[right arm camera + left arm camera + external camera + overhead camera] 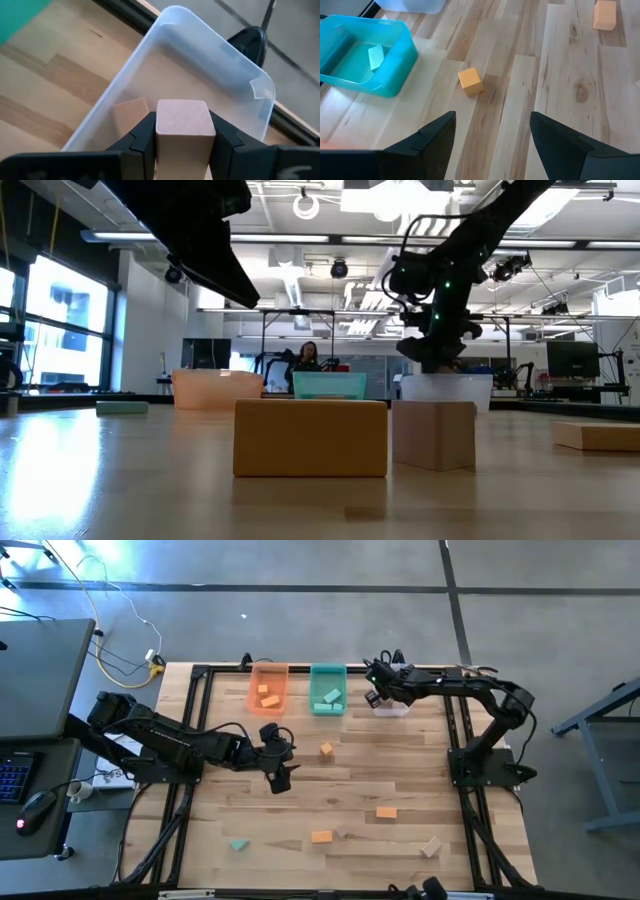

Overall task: Sort & place blocks by color
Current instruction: Put the brown block into the transparent bin, then put the orange block into the orange bin

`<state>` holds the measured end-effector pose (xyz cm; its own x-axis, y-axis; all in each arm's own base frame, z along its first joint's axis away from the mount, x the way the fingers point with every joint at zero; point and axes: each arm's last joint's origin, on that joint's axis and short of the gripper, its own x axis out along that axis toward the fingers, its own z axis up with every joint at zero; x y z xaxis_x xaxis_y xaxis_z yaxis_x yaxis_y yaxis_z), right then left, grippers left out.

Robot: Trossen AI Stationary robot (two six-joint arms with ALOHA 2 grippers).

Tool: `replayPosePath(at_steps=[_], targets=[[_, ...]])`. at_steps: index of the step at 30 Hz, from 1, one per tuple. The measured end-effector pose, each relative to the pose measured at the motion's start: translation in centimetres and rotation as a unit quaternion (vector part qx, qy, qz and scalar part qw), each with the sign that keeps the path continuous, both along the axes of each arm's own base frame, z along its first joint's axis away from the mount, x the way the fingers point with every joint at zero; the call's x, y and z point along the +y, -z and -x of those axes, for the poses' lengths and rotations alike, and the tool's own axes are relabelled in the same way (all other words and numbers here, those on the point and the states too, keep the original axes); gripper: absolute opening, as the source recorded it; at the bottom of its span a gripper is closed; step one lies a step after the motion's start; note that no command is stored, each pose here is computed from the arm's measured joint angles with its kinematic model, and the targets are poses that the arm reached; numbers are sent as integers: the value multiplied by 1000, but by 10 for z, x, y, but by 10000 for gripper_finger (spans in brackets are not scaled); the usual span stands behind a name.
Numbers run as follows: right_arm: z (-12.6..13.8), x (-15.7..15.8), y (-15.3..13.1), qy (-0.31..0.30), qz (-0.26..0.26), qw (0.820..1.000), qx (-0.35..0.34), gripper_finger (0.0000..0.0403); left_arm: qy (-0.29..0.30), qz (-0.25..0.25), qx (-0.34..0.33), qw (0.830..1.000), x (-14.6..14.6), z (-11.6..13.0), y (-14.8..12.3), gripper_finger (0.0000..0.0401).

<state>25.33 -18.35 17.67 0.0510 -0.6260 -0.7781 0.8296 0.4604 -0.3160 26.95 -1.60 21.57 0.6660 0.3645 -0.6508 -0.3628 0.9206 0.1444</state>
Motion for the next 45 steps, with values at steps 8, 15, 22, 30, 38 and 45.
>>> replayPosePath(at_steps=[8,15,22,30,38,45], targets=[[2,-3,1,-1,-19,1000,-12,152,0,0,0,1000,0,0,0,241],[5,-2,-3,8,-17,1000,17,234,0,0,0,1000,0,0,0,241],[1,1,-38,30,-46,998,41,226,0,0,0,1000,0,0,0,241],[-21,31,-64,-29,-61,996,56,221,-4,-1,0,1000,2,0,0,241],[-40,86,-69,-123,-113,984,69,222,-5,0,0,1000,2,0,0,241],[-44,149,-62,-212,-169,957,100,222,9,16,1,1000,1,0,0,241]])
